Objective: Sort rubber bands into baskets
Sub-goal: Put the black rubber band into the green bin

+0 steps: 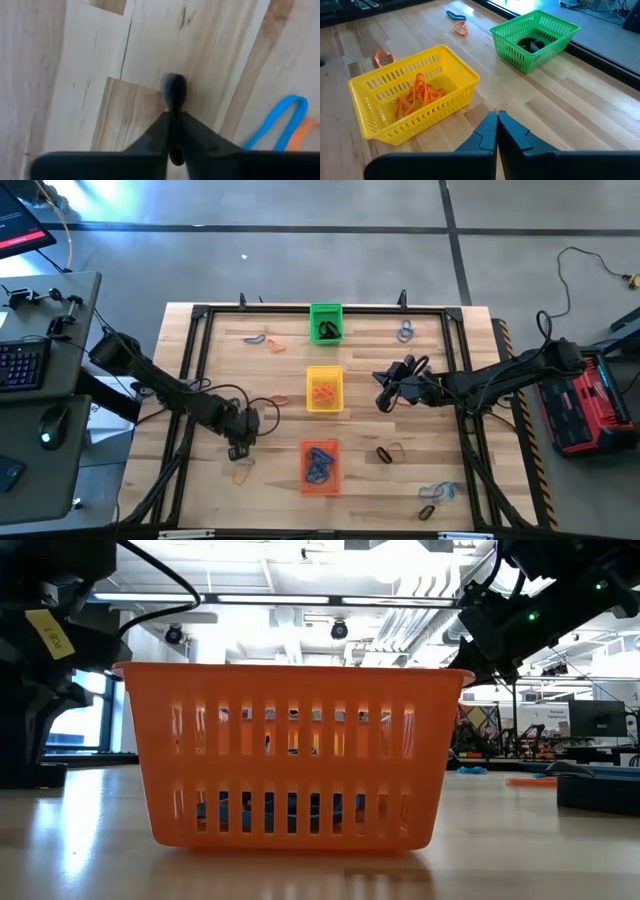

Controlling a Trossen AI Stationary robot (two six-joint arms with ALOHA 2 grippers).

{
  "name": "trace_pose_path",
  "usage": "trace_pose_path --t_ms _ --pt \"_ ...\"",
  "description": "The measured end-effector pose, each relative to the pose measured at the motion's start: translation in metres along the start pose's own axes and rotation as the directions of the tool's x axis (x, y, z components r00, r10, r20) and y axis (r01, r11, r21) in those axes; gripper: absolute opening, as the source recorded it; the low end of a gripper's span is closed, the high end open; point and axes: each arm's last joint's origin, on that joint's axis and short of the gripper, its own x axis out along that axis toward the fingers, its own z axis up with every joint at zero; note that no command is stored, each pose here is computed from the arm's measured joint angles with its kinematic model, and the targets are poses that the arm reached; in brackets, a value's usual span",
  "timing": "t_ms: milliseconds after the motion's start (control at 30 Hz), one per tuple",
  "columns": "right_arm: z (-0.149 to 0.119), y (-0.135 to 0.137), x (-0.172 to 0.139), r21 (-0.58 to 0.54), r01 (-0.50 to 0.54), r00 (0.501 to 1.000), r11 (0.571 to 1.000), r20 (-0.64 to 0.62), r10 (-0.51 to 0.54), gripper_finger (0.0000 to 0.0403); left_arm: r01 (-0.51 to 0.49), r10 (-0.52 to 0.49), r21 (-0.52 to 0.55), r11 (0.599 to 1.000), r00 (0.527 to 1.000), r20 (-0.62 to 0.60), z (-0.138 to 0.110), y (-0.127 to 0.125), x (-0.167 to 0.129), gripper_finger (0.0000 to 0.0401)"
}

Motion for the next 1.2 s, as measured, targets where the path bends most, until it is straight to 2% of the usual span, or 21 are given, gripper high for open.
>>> trace_pose_path --t_ms 67,200,467,667,800,1067,1200 --pt "0.0 0.0 0.0 0.0 0.0 1.0 1.0 0.0 0.0 0.0 -0.002 0.002 -0.014 1.0 1.0 0.004 0.002 0.002 -0.001 0.0008" --pt "0.001 0.0 0.0 -0.004 -0.003 1.0 1.0 0.008 0.003 0.0 0.006 -0.005 -0.046 0.999 1.0 0.023 0.016 0.008 -0.005 0.0008" --pt "0.003 0.001 0.0 -0.005 -0.011 1.0 1.0 0.027 0.011 0.0 0.012 -0.008 -0.028 1.0 0.992 0.127 0.067 0.042 -0.028 0.0002" --pt "0.003 0.001 0.0 -0.004 -0.01 1.0 1.0 0.027 0.01 0.0 -0.025 0.028 -0.015 1.0 0.972 0.233 0.108 0.082 -0.054 0.0001" --pt "0.004 -0.001 0.002 0.002 0.0 1.0 1.0 0.026 0.0 0.0 -0.068 0.068 -0.008 0.998 0.968 0.241 0.136 0.11 -0.065 0.0001" --pt "0.008 -0.013 0.01 0.023 0.037 0.999 0.999 0.017 -0.037 0.0 -0.158 0.144 0.029 0.987 0.949 0.28 0.213 0.172 -0.082 0.0" --pt "0.01 -0.019 0.013 0.022 0.04 0.999 0.999 0.007 -0.041 0.0 -0.154 0.14 0.028 0.988 0.95 0.28 0.247 0.208 -0.08 0.0"
